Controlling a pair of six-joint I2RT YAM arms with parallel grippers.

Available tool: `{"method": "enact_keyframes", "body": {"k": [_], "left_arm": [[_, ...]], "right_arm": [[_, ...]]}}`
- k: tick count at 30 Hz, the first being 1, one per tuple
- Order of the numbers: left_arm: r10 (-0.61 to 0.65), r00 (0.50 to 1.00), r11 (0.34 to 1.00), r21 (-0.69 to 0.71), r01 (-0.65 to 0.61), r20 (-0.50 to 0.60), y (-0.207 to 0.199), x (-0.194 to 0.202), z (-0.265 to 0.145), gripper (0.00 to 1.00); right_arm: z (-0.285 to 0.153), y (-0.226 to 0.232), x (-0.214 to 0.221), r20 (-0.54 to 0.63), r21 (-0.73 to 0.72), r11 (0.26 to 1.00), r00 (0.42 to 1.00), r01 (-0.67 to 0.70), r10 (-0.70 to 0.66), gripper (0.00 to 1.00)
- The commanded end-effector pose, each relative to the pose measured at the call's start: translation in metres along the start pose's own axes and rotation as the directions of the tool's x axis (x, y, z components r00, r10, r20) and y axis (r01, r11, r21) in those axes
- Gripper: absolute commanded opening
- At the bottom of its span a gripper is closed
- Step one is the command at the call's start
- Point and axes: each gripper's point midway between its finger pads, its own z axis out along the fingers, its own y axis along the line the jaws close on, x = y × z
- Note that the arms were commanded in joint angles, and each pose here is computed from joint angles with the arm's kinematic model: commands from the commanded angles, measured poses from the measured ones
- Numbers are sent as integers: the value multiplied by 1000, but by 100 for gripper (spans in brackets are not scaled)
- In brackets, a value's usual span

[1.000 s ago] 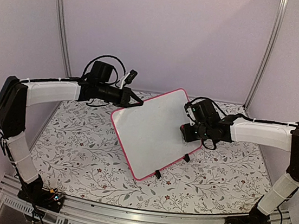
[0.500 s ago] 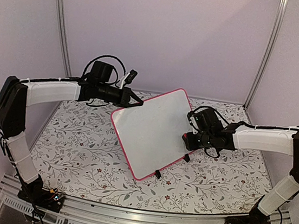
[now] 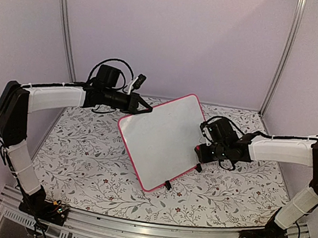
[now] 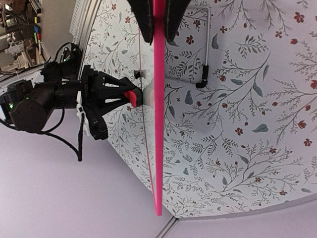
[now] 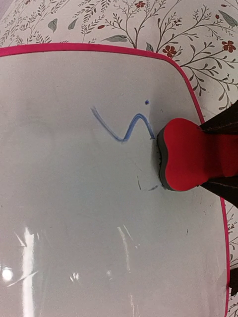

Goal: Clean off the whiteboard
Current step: Erase the whiteboard at the center of the board.

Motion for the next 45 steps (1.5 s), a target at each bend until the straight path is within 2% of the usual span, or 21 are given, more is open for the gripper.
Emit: {"method": "enact_keyframes", "body": {"k": [1, 8, 18, 23, 32, 45], "left_arm": [[12, 999, 999, -34, -14, -47, 6, 19, 15, 0], [12, 999, 999, -33, -13, -48, 6, 19, 16, 0], [12, 999, 999, -34, -14, -49, 6, 19, 16, 0], [15, 999, 999, -34, -17, -45, 5, 18, 15, 0], [14, 999, 999, -32, -15, -46, 5, 18, 15, 0], [12, 999, 999, -35, -14, -47, 7, 19, 16, 0]], "right_arm": [[-1, -1, 24, -65, -4, 1000, 998, -3, 2, 0], [-7, -3, 27, -66, 14, 1000, 998, 5, -4, 0], [-37, 2, -48, 117, 39, 999, 993, 4, -8, 0], [-23, 9, -58, 107, 40, 999, 994, 25, -30, 0], [6, 13, -19, -8, 13, 999, 999, 44, -44, 0], [9, 6, 35, -127, 18, 997, 990, 71, -69, 0]]}}
